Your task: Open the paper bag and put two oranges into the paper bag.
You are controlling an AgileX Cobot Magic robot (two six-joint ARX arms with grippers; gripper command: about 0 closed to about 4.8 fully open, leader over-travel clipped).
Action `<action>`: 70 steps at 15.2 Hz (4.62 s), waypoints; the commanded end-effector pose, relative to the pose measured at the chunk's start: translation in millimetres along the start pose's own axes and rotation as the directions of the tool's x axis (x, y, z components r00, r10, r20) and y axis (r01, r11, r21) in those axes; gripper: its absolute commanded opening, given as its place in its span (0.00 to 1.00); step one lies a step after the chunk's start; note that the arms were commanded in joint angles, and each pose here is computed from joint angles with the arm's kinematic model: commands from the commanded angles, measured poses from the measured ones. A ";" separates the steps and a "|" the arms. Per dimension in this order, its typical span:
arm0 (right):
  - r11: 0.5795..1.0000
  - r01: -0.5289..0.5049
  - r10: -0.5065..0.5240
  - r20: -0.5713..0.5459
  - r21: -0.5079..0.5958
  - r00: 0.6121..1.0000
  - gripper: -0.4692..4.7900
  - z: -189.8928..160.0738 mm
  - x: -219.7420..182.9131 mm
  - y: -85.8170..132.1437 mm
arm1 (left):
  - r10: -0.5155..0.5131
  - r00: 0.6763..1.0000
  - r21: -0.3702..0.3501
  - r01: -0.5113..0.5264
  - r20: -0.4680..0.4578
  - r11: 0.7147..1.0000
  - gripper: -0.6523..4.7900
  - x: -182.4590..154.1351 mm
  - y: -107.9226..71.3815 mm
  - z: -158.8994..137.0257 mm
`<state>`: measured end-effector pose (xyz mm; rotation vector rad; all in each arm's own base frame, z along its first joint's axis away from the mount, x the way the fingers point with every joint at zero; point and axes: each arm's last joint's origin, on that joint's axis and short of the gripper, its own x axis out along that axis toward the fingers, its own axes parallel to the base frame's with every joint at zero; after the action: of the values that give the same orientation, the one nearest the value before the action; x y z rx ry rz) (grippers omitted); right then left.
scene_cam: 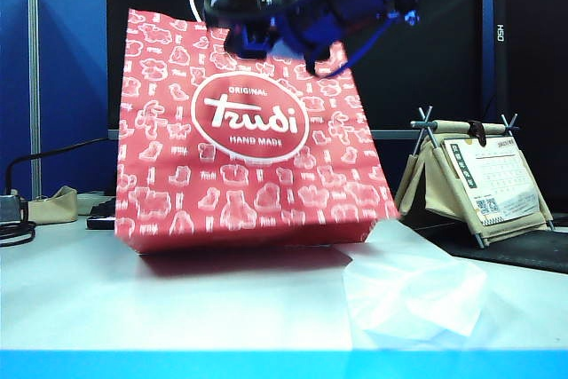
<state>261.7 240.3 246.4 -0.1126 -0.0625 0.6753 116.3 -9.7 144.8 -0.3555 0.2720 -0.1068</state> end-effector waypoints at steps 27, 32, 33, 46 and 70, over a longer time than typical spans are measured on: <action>0.789 0.592 -0.584 0.096 -0.164 0.806 0.49 105.0 -351.7 -54.2 | -0.235 0.657 0.572 -0.359 0.716 0.738 0.16 -111.9 -72.6 167.5; 0.477 0.830 -0.720 0.414 -0.289 0.558 0.46 162.5 -388.0 -59.8 | -0.105 0.449 0.349 -0.505 0.887 0.790 0.17 -174.5 -83.7 203.5; 0.454 0.842 -0.738 0.407 -0.291 0.538 0.46 171.3 -395.1 -59.6 | -0.116 0.404 0.331 -0.519 0.908 0.788 0.17 -184.0 -84.5 204.5; 0.920 0.354 -0.362 -0.019 -0.167 0.932 0.40 52.5 -281.6 -50.4 | 0.020 0.894 0.154 -0.100 0.448 0.983 0.17 -37.4 -23.6 60.2; 0.893 0.448 -0.437 -0.155 0.042 0.886 0.41 -90.4 -265.1 -45.0 | 0.102 0.960 0.140 -0.142 0.263 0.980 0.17 -23.6 -3.3 12.3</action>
<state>90.0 33.7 155.5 -0.0797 0.0936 0.2139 97.0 -5.7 163.2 -0.1951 0.0288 0.0378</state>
